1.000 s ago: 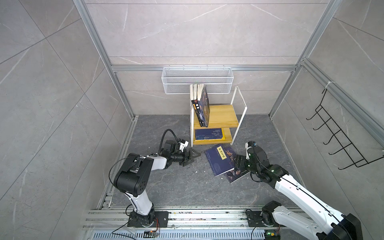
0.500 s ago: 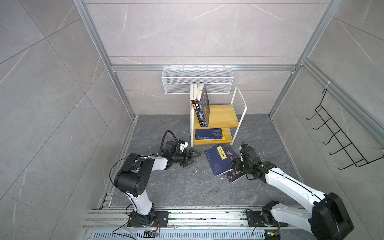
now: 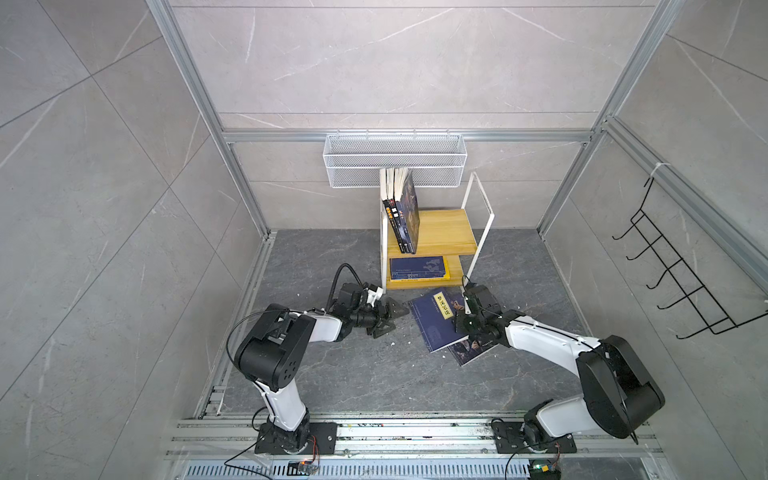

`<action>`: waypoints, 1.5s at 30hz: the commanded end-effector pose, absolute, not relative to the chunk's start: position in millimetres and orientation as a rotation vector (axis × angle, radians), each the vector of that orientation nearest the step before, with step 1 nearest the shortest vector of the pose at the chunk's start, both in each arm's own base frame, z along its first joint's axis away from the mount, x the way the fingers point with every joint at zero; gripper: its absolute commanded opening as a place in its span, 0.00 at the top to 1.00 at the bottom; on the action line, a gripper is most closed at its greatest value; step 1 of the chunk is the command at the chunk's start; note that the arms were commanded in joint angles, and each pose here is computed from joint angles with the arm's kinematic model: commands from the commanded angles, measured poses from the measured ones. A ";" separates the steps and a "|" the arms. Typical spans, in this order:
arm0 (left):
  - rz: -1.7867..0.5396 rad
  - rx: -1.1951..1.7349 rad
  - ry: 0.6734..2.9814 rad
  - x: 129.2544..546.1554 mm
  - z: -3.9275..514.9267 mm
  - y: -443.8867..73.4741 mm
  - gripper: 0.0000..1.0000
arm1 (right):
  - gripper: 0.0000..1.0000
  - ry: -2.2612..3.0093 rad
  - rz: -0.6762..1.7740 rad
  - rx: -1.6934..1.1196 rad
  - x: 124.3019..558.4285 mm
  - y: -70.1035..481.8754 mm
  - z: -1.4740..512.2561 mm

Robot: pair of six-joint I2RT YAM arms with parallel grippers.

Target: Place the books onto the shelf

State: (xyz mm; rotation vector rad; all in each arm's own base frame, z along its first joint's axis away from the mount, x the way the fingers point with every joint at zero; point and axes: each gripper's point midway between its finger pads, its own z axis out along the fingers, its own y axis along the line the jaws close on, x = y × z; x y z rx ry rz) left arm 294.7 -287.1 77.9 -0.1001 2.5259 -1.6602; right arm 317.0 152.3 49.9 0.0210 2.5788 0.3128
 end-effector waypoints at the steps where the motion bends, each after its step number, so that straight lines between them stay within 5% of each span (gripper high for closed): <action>1: -1.670 -0.085 2.467 301.3 86.4 -291.4 0.01 | 0.60 2.586 0.309 -0.008 321.1 156.0 40.4; 19: -1.656 -0.156 2.615 301.7 50.5 -294.8 0.02 | 0.68 2.681 0.367 -0.058 285.3 167.5 -4.8; 33: -1.648 -0.303 2.799 290.8 14.5 -299.3 0.18 | 0.68 2.717 0.386 -0.133 264.5 200.8 -27.9; 45: -1.865 -0.048 2.661 280.3 86.6 -340.6 0.32 | 0.75 2.764 0.392 -0.140 253.9 199.7 -47.1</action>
